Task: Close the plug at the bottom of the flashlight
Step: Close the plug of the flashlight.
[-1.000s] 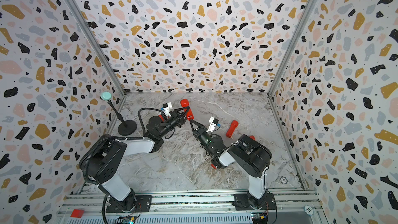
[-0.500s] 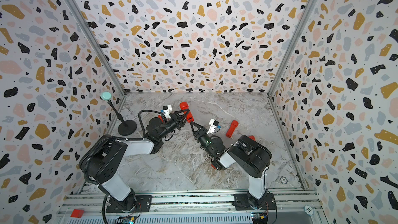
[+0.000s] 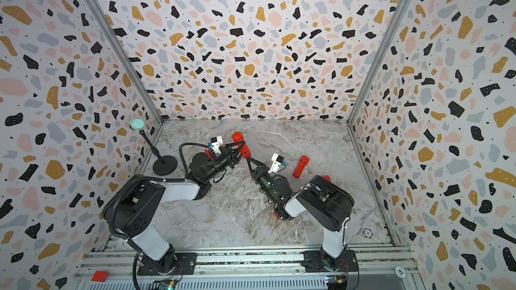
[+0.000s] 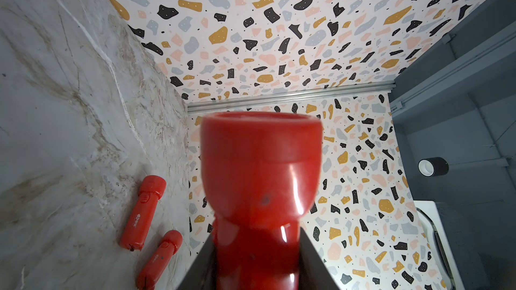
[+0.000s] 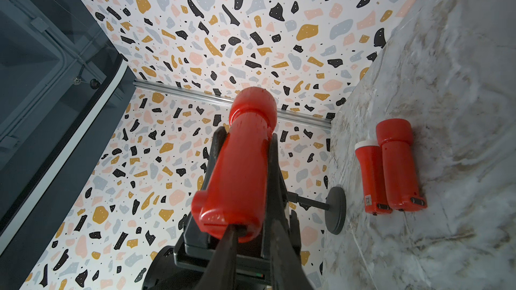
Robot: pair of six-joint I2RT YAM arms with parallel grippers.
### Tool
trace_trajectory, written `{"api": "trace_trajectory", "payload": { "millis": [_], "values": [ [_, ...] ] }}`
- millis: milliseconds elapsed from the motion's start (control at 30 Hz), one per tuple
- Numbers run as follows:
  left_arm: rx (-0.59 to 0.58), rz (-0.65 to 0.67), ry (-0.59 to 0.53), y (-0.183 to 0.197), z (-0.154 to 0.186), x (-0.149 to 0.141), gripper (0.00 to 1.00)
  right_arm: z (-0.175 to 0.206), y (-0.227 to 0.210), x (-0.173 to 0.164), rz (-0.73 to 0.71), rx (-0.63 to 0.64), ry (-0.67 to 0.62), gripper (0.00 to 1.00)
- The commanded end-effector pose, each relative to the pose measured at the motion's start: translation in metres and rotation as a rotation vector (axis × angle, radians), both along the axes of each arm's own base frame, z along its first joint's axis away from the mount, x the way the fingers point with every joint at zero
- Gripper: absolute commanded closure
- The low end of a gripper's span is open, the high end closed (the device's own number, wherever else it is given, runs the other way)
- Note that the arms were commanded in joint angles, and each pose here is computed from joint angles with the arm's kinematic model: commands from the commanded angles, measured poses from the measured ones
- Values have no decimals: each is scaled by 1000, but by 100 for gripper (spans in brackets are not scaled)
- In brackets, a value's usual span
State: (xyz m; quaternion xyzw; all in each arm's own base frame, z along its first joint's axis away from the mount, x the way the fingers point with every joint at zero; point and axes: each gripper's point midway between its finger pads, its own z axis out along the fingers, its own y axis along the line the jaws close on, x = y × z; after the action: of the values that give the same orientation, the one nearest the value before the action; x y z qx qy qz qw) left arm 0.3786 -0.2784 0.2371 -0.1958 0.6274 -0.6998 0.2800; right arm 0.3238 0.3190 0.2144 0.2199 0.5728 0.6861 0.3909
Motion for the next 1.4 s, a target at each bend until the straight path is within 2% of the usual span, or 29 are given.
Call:
{"api": "trace_trajectory", "payload": {
  "millis": [0, 367, 667, 933, 1000, 1100, 1267, 1367],
  "values": [
    [-159, -108, -273, 2, 87, -39, 100, -52, -16, 19, -111, -134, 141, 77],
    [-155, -79, -250, 8, 81, -33, 100, -30, -13, 6, -77, -136, 84, 64],
    [-132, -53, -221, 12, 72, -26, 100, -9, -12, -13, -55, -189, 9, 42],
    [-63, -25, -190, 14, 58, -18, 100, 22, -18, -35, -53, -299, -120, 32],
    [-29, -19, -185, 13, 54, -15, 100, 32, -24, -40, -68, -333, -160, 29],
    [48, -5, -170, 11, 45, -10, 100, 42, -28, -43, -81, -451, -212, 22],
    [252, 31, -147, 11, 24, 2, 100, 44, -44, -40, -115, -666, -247, 11],
    [427, 57, -119, 14, 6, 12, 100, 34, -59, -33, -110, -752, -223, 6]
  ]
}}
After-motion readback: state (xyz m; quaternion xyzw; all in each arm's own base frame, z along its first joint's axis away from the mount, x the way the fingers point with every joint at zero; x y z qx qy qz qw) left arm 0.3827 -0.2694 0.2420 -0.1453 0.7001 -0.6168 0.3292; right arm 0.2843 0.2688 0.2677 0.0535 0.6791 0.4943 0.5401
